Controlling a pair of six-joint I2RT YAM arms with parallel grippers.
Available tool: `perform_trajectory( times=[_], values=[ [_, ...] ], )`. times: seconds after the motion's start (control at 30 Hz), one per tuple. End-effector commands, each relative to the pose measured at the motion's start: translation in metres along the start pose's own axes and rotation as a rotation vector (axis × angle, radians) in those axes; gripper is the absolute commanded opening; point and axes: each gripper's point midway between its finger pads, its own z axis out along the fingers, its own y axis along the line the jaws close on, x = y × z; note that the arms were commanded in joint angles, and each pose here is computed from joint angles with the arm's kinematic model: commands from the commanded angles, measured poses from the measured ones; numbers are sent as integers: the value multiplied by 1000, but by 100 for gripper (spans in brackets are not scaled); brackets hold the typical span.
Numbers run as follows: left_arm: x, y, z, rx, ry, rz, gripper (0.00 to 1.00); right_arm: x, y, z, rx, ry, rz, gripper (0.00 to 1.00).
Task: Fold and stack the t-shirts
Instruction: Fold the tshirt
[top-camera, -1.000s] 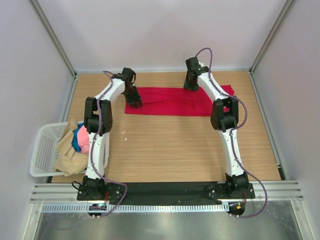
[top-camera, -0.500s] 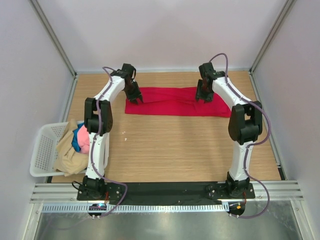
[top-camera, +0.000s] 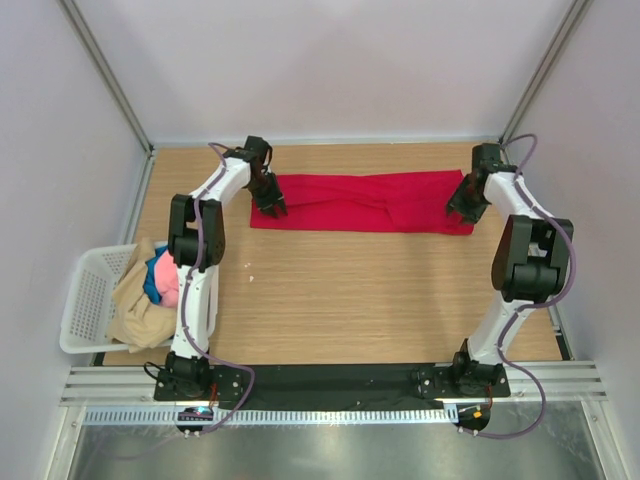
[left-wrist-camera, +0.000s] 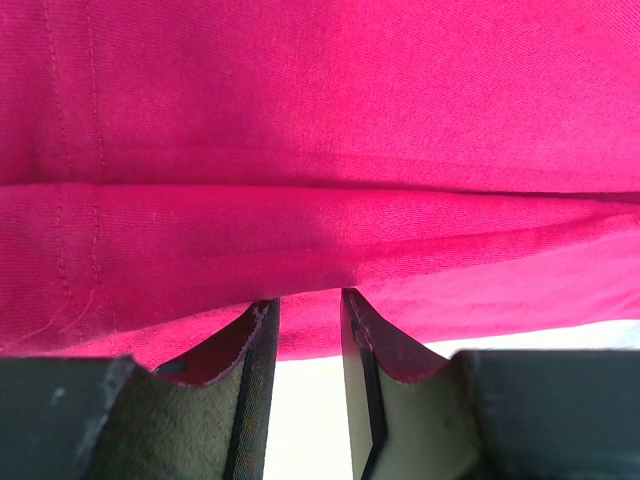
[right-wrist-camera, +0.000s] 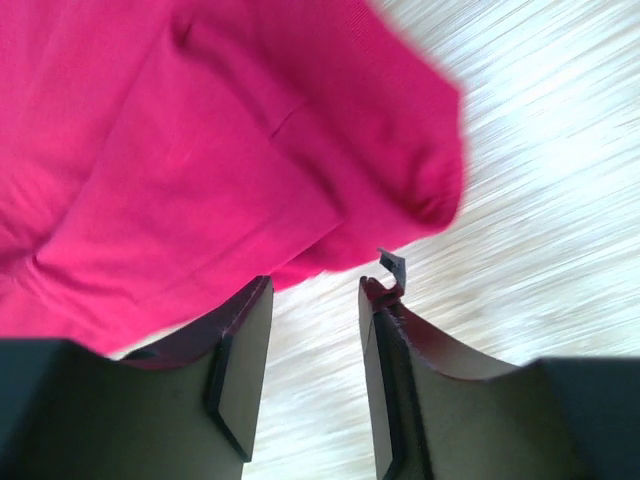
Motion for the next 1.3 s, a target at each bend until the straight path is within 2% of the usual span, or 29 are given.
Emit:
perform_trajectory(
  times=[0.0,0.1,0.4,0.87,1.07,1.27],
  values=[
    [-6,-13,-24,48,-38,32,32,-22,6,-14,-72,-69,67,42],
    [-5,-13,-22,50,-32,31,32,-21,8,-9,-125,-39,112,37],
    [-4,-11,-20,43,-24,33,32,-11,4,13,-134,10,186,37],
    [-13,-19,-24,60,-39,22,31,-10,-6,35,-116,26,194,41],
    [-12,-18,-20,54,-32,19,31,-13,-6,40,-121,26,207,40],
    [-13,-17,-21,54,-35,18,31,-19,-1,41,-143,14,222,35]
  ],
)
